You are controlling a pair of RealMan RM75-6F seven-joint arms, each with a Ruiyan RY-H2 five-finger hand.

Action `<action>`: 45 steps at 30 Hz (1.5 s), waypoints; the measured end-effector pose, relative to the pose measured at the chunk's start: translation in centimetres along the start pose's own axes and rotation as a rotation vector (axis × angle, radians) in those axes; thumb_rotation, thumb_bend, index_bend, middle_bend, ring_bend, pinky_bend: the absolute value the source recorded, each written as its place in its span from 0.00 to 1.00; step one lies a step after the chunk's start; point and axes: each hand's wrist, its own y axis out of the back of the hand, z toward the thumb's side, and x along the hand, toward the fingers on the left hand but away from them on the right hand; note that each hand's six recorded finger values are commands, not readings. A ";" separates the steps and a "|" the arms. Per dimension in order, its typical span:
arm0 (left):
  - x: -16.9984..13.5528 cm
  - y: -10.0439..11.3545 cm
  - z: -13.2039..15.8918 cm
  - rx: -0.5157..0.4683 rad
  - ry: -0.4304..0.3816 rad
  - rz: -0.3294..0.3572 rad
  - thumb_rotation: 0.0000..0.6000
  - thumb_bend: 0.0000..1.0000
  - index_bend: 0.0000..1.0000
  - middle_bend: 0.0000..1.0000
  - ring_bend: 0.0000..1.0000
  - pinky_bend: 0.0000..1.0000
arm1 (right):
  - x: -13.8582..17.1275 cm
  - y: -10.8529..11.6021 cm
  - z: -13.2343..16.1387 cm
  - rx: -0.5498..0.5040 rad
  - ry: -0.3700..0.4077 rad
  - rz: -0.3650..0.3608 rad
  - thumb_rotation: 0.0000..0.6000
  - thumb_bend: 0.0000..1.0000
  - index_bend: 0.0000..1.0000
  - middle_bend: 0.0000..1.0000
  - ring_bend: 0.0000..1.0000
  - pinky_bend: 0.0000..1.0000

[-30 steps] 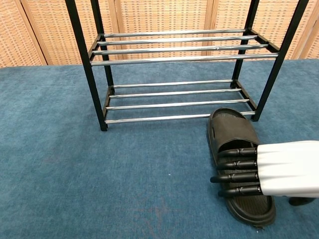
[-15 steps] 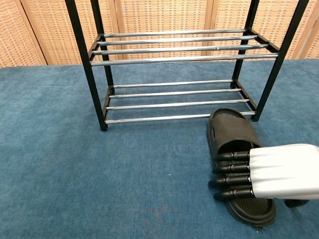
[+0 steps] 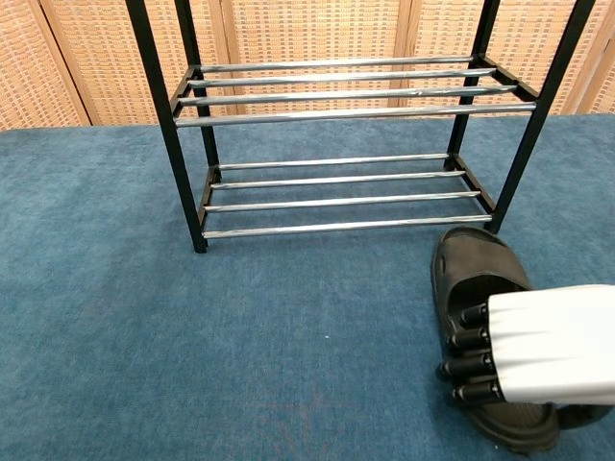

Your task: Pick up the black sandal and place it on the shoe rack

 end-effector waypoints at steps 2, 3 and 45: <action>0.0 0.0 0.0 0.000 -0.001 0.000 1.00 0.02 0.00 0.00 0.00 0.00 | 0.4 0.4 -0.1 0.013 0.001 -0.022 1.00 0.79 0.64 0.58 0.47 0.44; 0.0 0.0 0.1 0.000 -0.002 0.000 1.00 0.02 0.00 0.00 0.00 0.00 | 0.6 0.6 -0.2 0.020 0.002 -0.030 1.00 0.80 0.64 0.58 0.47 0.44; 0.3 -0.4 0.0 0.012 0.015 -0.011 1.00 0.02 0.00 0.00 0.00 0.00 | 6.0 9.9 -7.2 0.361 -0.056 -0.152 1.00 0.82 0.64 0.58 0.47 0.45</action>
